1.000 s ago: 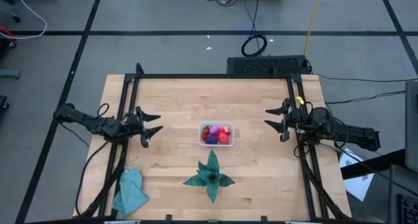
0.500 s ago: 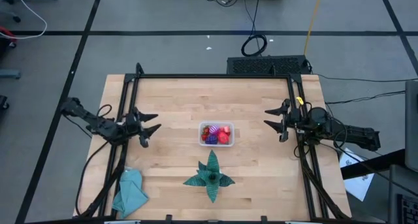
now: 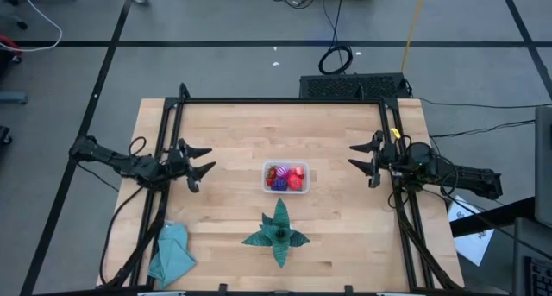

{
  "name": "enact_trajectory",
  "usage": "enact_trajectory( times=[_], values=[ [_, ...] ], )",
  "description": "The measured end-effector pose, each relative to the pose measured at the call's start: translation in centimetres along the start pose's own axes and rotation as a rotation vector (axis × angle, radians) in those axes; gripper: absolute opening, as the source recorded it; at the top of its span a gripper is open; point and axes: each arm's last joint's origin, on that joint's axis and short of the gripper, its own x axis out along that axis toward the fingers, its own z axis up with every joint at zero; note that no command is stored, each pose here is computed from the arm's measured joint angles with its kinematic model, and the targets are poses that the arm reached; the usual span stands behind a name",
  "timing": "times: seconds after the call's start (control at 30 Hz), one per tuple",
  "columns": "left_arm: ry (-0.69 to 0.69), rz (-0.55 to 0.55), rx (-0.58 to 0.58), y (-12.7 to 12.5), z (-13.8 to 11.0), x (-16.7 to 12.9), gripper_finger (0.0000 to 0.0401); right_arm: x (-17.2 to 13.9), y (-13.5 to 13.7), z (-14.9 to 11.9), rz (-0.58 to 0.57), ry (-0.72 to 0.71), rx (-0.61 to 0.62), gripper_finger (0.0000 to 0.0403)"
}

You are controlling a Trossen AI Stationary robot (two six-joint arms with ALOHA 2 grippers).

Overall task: Pick and placing Produce into tupperware
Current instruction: Return to Home Position

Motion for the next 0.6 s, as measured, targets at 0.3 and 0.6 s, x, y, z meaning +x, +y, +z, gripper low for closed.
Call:
enact_trajectory(
  times=[0.3,0.6],
  values=[
    [0.012,-0.134,-0.025,0.1,0.0,0.3,0.0244,0.0,0.0,-0.6,0.0,0.06,-0.033,0.0201],
    [0.035,-0.19,-0.092,0.2,-0.2,0.5,0.0244,-0.1,0.0,-1.1,-0.001,0.115,-0.022,0.0201]
  ],
)
